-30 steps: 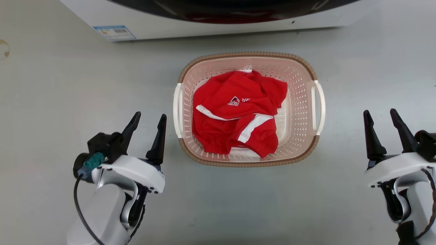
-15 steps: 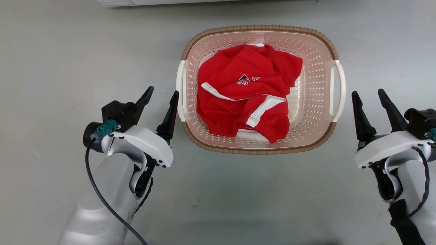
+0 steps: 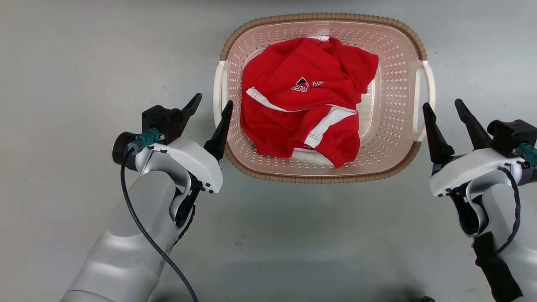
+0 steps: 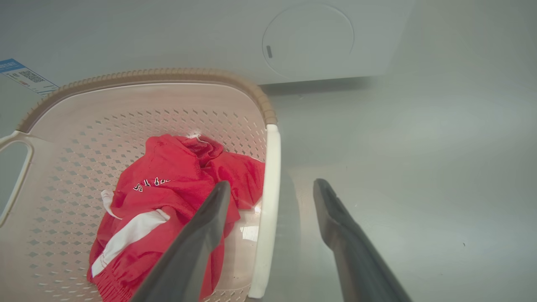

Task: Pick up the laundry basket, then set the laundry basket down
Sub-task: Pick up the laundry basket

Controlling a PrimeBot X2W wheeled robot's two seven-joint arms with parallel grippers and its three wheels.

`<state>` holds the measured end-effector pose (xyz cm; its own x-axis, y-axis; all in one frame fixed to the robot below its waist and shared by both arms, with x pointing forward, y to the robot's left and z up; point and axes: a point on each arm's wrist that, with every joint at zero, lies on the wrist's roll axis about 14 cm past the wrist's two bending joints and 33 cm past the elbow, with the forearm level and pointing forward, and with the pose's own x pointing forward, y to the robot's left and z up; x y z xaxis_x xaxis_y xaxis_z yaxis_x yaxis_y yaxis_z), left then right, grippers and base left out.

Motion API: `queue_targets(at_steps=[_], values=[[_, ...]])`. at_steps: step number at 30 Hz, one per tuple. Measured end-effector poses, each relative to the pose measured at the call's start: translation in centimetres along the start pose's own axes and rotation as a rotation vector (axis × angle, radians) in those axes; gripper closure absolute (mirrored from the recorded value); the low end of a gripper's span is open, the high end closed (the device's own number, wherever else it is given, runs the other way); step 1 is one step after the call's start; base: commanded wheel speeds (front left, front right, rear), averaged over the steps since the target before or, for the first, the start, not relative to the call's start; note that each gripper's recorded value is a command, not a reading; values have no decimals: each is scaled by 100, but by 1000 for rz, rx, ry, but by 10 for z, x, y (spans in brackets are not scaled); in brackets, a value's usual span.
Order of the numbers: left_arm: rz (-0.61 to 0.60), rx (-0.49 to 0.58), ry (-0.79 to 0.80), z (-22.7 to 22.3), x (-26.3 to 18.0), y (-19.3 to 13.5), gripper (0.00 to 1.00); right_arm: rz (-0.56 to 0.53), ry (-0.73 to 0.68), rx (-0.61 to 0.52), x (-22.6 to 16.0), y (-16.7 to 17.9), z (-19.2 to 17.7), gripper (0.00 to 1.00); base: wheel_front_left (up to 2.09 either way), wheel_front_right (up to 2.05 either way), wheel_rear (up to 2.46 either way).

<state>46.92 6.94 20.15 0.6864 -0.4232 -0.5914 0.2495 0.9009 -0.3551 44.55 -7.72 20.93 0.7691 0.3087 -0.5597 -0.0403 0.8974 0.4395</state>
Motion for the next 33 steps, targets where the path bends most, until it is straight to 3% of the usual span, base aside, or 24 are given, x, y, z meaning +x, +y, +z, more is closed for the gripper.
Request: queue_targets(at_steps=[33], values=[[-22,-9,127,-40,44,18,0,12,104,5,31,-13,-40,0,0,0,0]])
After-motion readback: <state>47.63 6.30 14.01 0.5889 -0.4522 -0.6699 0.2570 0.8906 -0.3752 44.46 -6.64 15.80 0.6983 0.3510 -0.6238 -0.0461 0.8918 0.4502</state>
